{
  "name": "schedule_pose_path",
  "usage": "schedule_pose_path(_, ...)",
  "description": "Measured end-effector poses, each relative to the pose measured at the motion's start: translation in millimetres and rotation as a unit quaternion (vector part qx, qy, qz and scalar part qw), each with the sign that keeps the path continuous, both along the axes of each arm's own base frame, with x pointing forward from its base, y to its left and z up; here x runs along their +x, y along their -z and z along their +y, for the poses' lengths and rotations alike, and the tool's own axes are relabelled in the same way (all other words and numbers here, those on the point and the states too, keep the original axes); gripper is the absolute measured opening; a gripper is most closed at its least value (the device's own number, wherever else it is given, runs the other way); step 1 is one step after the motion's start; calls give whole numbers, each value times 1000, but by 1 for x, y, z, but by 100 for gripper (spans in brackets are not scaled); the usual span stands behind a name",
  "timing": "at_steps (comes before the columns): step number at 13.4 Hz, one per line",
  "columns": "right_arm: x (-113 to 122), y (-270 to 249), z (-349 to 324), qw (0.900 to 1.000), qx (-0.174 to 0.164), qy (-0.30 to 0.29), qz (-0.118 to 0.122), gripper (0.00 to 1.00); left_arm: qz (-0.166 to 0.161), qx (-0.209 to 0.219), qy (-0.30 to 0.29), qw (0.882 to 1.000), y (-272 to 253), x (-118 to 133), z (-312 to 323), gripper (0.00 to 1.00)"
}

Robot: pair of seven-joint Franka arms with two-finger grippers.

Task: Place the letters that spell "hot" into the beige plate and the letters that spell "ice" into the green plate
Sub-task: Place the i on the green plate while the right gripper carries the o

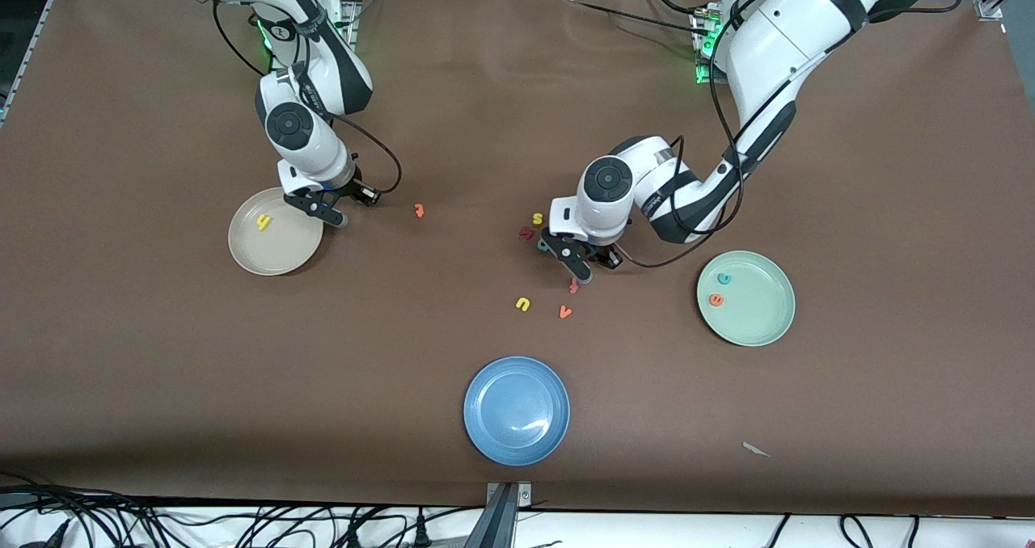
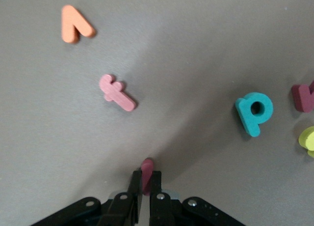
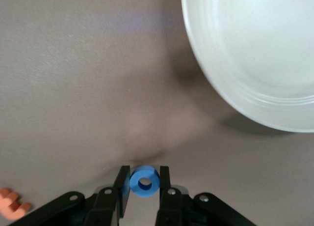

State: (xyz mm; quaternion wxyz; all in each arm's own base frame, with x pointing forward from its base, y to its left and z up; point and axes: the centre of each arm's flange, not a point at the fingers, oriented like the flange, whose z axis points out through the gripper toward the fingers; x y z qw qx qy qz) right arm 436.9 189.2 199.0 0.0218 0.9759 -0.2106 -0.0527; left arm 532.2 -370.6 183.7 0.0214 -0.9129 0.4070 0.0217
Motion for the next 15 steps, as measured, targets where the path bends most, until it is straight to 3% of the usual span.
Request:
schedule_pose_path(4, 32, -52, -22, 1000, -5, -7, 3, 28, -10, 33, -13, 999, -45, 27, 32, 10)
schedule_pose_path(6, 45, -59, -59, 999, -5, -33, 13, 28, 1, 30, -16, 999, -63, 48, 71, 10)
schedule_pose_path(10, 55, -47, -131, 995, 1, -98, 36, 28, 16, 24, -6, 1000, -67, 92, 186, 10)
schedule_pose_path(15, 53, -5, -156, 989, -3, -132, 59, 28, 35, 20, -8, 999, -55, 107, 278, 10)
